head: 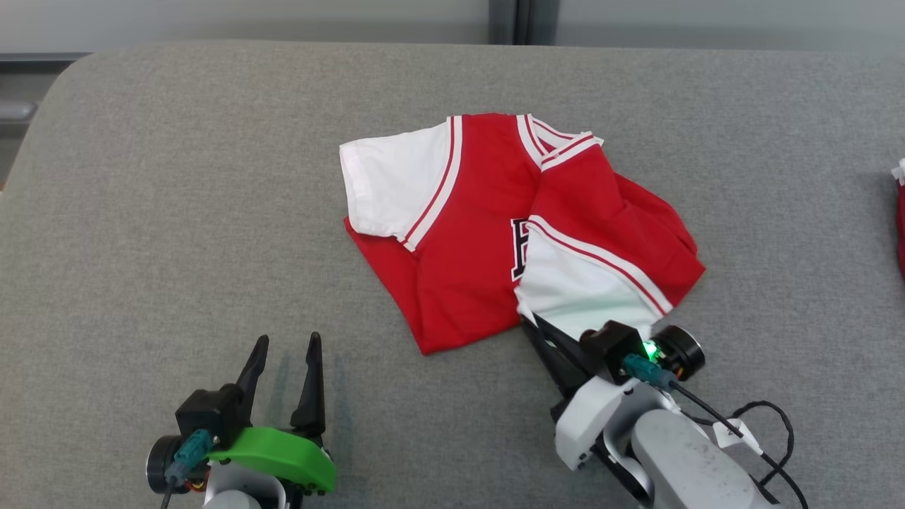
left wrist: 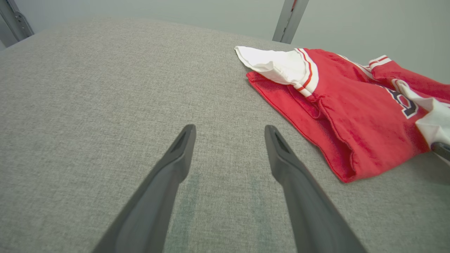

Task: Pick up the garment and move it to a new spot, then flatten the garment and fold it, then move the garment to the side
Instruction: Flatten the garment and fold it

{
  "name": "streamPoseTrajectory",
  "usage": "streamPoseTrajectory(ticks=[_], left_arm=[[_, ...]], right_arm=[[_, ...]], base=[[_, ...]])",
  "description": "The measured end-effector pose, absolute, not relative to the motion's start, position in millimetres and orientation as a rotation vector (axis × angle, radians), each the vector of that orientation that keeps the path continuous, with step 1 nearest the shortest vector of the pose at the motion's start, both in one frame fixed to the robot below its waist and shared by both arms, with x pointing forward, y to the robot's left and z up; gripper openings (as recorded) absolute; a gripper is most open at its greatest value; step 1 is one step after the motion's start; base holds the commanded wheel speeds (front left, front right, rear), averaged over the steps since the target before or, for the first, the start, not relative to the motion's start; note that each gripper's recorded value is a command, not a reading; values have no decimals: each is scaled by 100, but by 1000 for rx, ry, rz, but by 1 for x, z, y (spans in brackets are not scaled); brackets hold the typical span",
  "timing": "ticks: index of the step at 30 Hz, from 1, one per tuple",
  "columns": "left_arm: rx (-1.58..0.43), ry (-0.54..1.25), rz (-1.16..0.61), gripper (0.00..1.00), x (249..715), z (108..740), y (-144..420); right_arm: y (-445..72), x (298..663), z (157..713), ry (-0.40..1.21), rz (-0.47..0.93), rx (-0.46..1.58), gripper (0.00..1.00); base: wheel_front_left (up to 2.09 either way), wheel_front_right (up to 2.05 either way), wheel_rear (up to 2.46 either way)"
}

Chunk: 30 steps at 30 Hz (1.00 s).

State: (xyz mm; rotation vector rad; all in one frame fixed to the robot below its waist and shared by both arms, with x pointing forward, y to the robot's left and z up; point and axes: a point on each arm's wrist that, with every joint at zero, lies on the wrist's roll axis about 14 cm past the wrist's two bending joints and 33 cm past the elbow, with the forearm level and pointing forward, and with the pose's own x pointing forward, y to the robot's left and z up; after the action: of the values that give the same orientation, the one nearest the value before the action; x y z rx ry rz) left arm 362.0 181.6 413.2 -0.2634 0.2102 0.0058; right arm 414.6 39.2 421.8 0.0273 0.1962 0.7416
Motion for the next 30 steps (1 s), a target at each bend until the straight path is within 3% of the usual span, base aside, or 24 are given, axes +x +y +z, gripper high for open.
streamPoseTrajectory(ticks=[4,7,8,11,15,18,22,25,30], left_arm=[[-263,193,-1,100,363,419,180],[-263,184,-4,100,362,422,180],[-263,179,-9,100,360,424,178],[-266,179,-8,100,355,425,178],[-274,189,1,100,344,423,178],[-283,191,25,100,335,422,184],[-284,189,54,100,327,422,192],[-285,190,75,100,325,421,198],[-277,191,63,100,331,420,196]], right_arm=[[67,421,490,20,803,156,0],[94,427,573,-196,900,213,0],[111,425,636,-357,978,236,0],[129,418,713,-548,1066,233,0],[136,412,795,-739,1107,243,0],[127,424,845,-838,1053,260,0],[106,456,869,-872,912,247,0],[84,492,856,-828,776,193,0],[24,556,756,-580,521,34,0]], base=[[0,0,0],[0,0,0],[0,0,0],[0,0,0],[0,0,0],[0,0,0],[0,0,0],[0,0,0],[0,0,0]])
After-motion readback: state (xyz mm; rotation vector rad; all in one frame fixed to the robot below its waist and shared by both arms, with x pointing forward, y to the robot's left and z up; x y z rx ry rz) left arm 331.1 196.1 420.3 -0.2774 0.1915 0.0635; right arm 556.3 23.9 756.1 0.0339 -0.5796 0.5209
